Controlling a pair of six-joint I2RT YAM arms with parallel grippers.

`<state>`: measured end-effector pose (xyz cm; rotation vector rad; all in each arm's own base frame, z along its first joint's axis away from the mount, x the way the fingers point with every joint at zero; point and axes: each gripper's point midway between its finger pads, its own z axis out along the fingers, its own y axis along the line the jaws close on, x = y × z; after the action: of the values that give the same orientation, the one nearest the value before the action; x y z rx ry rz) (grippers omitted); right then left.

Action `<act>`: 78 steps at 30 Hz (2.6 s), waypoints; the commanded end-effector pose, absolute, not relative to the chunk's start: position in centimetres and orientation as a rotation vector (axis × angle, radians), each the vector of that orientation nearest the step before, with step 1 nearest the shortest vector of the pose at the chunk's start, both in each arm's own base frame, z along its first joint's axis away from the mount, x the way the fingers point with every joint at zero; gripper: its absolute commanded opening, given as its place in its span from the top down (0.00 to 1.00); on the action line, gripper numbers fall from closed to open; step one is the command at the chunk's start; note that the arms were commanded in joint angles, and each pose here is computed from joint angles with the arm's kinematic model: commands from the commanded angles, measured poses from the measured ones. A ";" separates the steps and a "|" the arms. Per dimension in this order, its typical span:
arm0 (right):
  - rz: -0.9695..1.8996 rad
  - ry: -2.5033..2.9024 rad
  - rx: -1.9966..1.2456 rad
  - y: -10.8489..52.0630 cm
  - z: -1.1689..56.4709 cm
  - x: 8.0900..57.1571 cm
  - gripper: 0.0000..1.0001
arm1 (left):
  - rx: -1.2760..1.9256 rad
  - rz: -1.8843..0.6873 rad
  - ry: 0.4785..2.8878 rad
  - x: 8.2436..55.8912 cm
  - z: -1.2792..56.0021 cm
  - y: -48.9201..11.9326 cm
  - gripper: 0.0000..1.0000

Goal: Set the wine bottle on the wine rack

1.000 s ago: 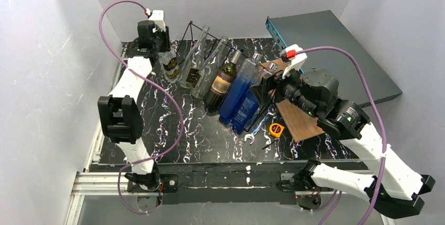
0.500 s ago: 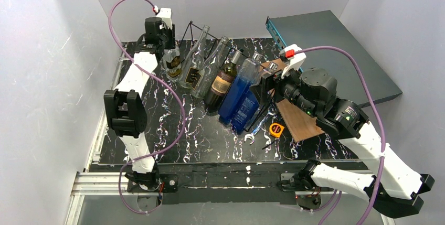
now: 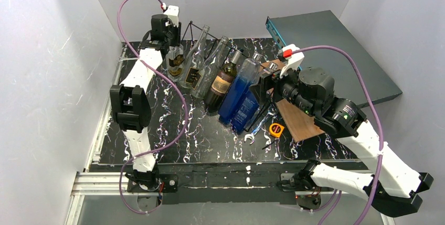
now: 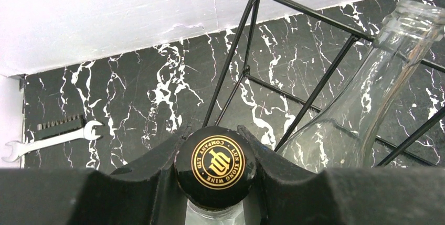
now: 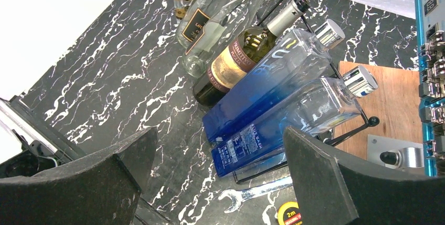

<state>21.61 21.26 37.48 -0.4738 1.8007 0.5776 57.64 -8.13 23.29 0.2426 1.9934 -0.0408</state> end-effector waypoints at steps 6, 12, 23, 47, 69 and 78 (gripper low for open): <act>0.553 1.771 -0.465 21.1 38.4 22.2 0.02 | 0.288 -0.163 2.018 58.8 21.1 -11.8 1.00; 0.545 1.781 -0.473 21.4 37.8 22.5 0.02 | 0.288 -0.206 2.044 59.4 19.5 -12.8 0.98; 0.525 1.784 -0.480 21.5 37.5 22.8 0.02 | 0.307 -0.243 2.073 59.9 17.7 -14.5 1.00; 0.575 1.770 -0.512 22.6 36.9 22.6 0.02 | 0.295 0.155 2.012 55.0 28.1 -7.8 1.00; 0.600 1.768 -0.516 22.9 36.9 22.4 0.01 | 0.214 0.226 2.066 53.5 29.8 -6.3 1.00; 0.586 1.779 -0.509 22.5 36.7 22.4 0.02 | 0.190 0.283 2.177 54.4 27.6 -6.1 1.00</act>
<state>22.15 22.62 35.29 -0.5351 1.8297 0.5734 54.27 -7.05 23.78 0.2391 2.2461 0.2116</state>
